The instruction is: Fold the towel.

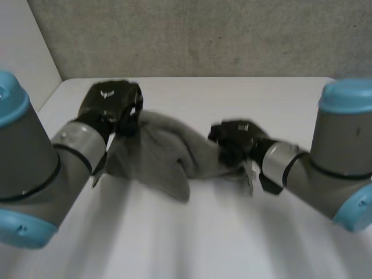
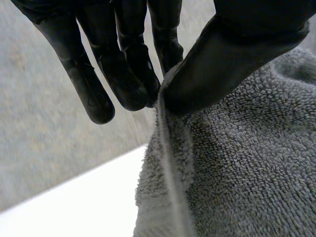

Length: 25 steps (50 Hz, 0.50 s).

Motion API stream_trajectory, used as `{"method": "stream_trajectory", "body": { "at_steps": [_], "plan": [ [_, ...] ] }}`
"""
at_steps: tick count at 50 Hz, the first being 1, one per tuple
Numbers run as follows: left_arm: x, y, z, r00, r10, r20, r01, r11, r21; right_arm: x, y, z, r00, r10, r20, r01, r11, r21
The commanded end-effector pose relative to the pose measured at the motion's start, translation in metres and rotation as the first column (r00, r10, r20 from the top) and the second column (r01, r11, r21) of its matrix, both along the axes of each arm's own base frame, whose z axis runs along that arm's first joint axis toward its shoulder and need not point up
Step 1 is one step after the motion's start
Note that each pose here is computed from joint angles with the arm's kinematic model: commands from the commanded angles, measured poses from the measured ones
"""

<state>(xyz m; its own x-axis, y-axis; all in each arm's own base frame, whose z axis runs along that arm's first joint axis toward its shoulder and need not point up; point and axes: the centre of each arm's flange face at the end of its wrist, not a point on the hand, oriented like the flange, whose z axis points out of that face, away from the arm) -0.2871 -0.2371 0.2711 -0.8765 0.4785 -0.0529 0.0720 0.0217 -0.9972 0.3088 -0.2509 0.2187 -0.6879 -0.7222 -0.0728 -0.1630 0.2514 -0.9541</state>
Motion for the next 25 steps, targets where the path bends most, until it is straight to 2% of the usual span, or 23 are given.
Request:
{"method": "stream_trajectory", "body": {
  "at_steps": [1,2,3,4,6,7,8,9,10,11,12,13,15,17,18,19,20,22,23,25],
  "plan": [
    [-0.016,-0.038,0.035,0.998,-0.019,-0.062,0.012,0.993,-0.121,0.011,-0.060,0.112,0.971,-0.004,0.238,0.097,0.919,-0.381],
    [-0.021,-0.053,0.050,0.996,-0.021,-0.086,0.006,0.985,-0.173,0.011,-0.060,0.112,0.971,-0.004,0.239,0.097,0.919,-0.382],
    [-0.025,-0.067,0.067,0.993,-0.018,-0.113,-0.009,0.973,-0.231,0.012,-0.072,0.144,0.956,0.018,0.293,0.136,0.857,-0.497],
    [-0.025,-0.067,0.067,0.993,-0.018,-0.113,-0.009,0.973,-0.232,0.012,-0.072,0.145,0.956,0.019,0.293,0.136,0.856,-0.498],
    [-0.020,-0.091,0.107,0.984,-0.003,-0.176,-0.060,0.935,-0.350,0.008,-0.078,0.206,0.924,0.074,0.375,0.218,0.703,-0.677],
    [-0.020,-0.091,0.107,0.984,-0.003,-0.176,-0.060,0.934,-0.351,0.008,-0.078,0.207,0.924,0.074,0.375,0.219,0.702,-0.677],
    [-0.017,-0.097,0.128,0.978,-0.004,-0.208,-0.083,0.909,-0.409,0.003,-0.076,0.231,0.913,0.093,0.398,0.257,0.625,-0.737],
    [-0.017,-0.097,0.128,0.978,-0.004,-0.208,-0.084,0.909,-0.409,0.001,-0.074,0.247,0.904,0.113,0.413,0.285,0.560,-0.778],
    [-0.014,-0.098,0.147,0.972,-0.009,-0.234,-0.102,0.883,-0.458,0.000,-0.074,0.247,0.904,0.114,0.413,0.285,0.560,-0.778],
    [-0.012,-0.096,0.162,0.968,-0.016,-0.251,-0.114,0.862,-0.493,-0.003,-0.068,0.261,0.894,0.133,0.428,0.309,0.509,-0.804],
    [-0.012,-0.096,0.162,0.968,-0.016,-0.252,-0.114,0.862,-0.494,-0.003,-0.068,0.261,0.894,0.134,0.428,0.309,0.508,-0.804],
    [-0.008,-0.095,0.172,0.964,-0.016,-0.264,-0.128,0.846,-0.517,-0.005,-0.063,0.270,0.888,0.151,0.434,0.318,0.480,-0.818],
    [0.000,-0.096,0.180,0.962,-0.004,-0.274,-0.148,0.834,-0.532,-0.004,-0.059,0.270,0.891,0.158,0.425,0.308,0.479,-0.822],
    [0.016,-0.100,0.183,0.960,0.028,-0.278,-0.177,0.831,-0.527,-0.001,-0.060,0.245,0.910,0.132,0.392,0.261,0.553,-0.792],
    [0.016,-0.100,0.183,0.960,0.028,-0.278,-0.177,0.832,-0.527,-0.001,-0.060,0.244,0.911,0.132,0.392,0.260,0.553,-0.791],
    [0.022,-0.103,0.173,0.963,0.052,-0.264,-0.182,0.848,-0.498,0.001,-0.062,0.228,0.922,0.120,0.368,0.230,0.595,-0.770],
    [0.022,-0.103,0.173,0.963,0.053,-0.264,-0.182,0.848,-0.497,0.001,-0.062,0.228,0.922,0.119,0.368,0.230,0.596,-0.770],
    [0.024,-0.109,0.133,0.975,0.075,-0.208,-0.157,0.899,-0.408,0.004,-0.058,0.196,0.944,0.121,0.307,0.146,0.681,-0.718],
    [0.024,-0.109,0.133,0.975,0.075,-0.208,-0.156,0.900,-0.408,0.004,-0.058,0.196,0.944,0.121,0.307,0.146,0.681,-0.717],
    [0.020,-0.106,0.091,0.989,0.052,-0.140,-0.093,0.948,-0.305,0.007,-0.055,0.158,0.964,0.120,0.239,0.063,0.768,-0.637]
  ]
}}
